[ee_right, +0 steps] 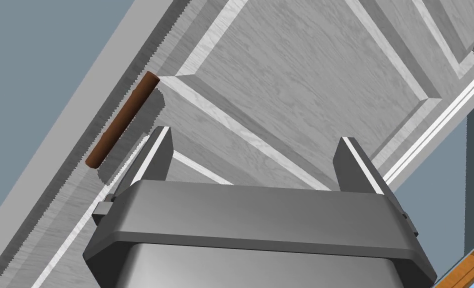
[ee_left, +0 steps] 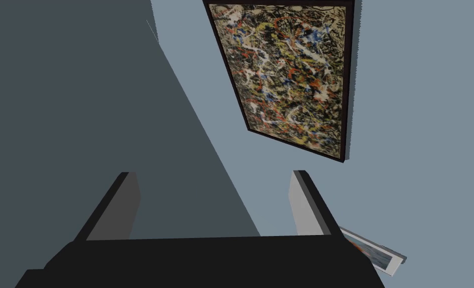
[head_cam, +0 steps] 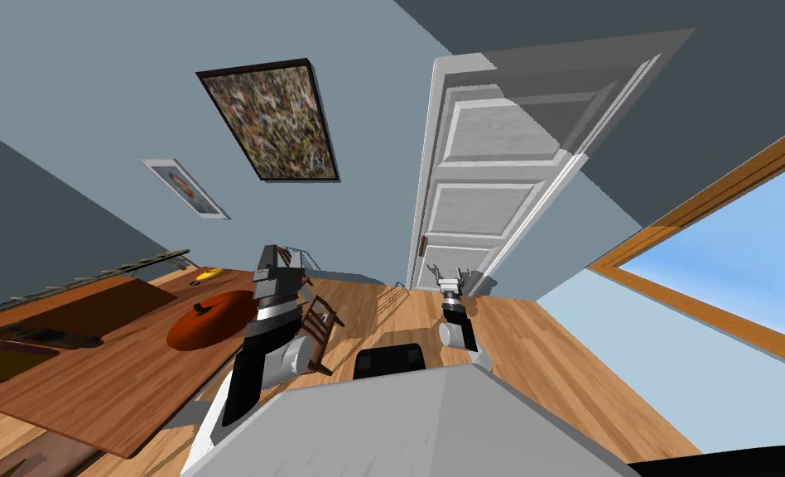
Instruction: Pull the door open
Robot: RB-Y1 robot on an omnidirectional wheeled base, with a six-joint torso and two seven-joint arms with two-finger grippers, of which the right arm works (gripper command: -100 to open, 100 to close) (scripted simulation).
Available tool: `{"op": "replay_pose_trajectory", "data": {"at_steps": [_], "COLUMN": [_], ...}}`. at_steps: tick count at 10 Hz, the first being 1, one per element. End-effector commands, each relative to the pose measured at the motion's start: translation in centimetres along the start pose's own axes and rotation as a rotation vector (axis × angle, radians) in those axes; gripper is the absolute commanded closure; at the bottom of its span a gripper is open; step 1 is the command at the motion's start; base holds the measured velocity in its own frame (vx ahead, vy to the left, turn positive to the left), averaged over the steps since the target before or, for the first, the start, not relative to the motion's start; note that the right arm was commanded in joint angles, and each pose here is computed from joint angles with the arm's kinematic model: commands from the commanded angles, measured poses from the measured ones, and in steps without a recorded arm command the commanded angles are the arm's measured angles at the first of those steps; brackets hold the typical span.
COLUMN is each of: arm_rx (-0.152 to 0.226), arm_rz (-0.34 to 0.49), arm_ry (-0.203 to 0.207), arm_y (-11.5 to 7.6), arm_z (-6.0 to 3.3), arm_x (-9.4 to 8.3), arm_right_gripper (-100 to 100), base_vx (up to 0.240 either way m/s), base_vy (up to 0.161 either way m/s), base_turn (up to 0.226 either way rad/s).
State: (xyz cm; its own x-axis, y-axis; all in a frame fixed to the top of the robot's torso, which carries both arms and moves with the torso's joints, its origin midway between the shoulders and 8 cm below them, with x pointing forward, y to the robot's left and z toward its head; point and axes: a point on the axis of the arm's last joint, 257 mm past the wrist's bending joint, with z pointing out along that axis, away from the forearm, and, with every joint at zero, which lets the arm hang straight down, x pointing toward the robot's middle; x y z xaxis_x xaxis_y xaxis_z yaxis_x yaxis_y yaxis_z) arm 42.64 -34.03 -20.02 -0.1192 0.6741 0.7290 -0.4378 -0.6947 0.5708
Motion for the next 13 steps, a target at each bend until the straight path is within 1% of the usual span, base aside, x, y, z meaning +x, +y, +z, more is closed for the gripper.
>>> {"op": "replay_pose_trajectory", "data": {"at_steps": [1, 7, 13], "arm_rx": [0.004, 0.011, 0.0], "arm_rz": [0.049, 0.207, 0.343], "arm_ry": [-0.028, -0.132, -0.23], "arm_y": [-0.5, -2.2, -3.6], "arm_z": [-0.22, -1.7, -3.45], "arm_x": [-1.2, -5.7, -9.6], "arm_right_gripper": [-100, -100, -100], "base_vx": [0.1, 0.093, 0.081], "base_vy": [-0.025, -0.042, -0.054], "base_turn": [0.124, 0.127, 0.107]}}
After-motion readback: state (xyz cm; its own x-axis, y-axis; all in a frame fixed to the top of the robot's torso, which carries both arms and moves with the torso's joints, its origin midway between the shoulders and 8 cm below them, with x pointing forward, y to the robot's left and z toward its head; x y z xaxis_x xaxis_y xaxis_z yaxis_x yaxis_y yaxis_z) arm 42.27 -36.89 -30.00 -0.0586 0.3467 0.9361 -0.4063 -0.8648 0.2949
